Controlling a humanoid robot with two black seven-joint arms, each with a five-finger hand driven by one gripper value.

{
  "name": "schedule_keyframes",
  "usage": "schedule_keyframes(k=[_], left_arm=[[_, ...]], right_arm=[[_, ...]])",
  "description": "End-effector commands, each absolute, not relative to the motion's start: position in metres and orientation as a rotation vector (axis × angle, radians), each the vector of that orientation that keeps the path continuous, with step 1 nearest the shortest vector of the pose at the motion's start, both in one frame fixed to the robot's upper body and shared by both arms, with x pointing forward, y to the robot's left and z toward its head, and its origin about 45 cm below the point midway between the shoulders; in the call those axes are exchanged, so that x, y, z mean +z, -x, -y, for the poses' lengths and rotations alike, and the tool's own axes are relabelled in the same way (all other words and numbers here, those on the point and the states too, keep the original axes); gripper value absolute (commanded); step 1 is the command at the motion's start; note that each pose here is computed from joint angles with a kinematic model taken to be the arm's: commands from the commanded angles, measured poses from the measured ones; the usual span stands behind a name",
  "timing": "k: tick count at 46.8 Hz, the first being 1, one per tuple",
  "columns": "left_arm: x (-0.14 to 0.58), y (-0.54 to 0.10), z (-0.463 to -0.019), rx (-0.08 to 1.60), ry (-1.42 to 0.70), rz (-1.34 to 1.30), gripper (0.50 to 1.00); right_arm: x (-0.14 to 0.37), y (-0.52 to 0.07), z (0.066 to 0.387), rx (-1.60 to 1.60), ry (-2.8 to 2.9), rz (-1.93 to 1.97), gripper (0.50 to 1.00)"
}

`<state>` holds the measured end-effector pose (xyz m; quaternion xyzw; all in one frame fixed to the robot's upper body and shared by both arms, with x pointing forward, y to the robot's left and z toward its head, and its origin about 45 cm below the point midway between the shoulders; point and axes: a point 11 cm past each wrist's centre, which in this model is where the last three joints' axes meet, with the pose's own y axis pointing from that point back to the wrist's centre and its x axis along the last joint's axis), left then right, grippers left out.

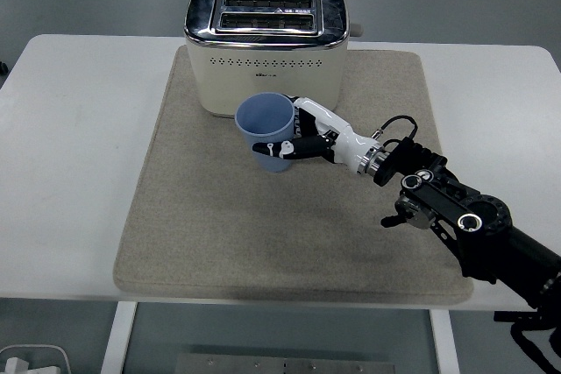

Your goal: Put the water cup in front of the bread machine

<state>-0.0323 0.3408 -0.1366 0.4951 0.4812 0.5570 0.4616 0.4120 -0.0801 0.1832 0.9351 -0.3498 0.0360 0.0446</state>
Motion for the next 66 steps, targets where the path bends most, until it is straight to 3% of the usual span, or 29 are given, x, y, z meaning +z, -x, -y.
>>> schedule_keyframes(k=[1, 12, 52, 66], left_arm=[[-0.137, 0.033, -0.341, 1.370, -1.219, -1.185, 1.000], [-0.137, 0.032, -0.341, 1.370, -1.218, -1.184, 1.000], [-0.137, 0.033, -0.341, 1.370, -1.219, -1.185, 1.000], [-0.137, 0.032, -0.341, 1.370, -1.218, -1.184, 1.000]], right_arm=[[0.182, -0.412, 0.080, 0.107, -2.856, 1.072, 0.850], [0.176, -0.408, 0.081, 0.086, -2.851, 1.065, 0.913], [0.179, -0.405, 0.078, 0.069, -2.893, 1.007, 0.924], [0.184, -0.413, 0.096, 0.083, -2.878, 1.054, 0.924]])
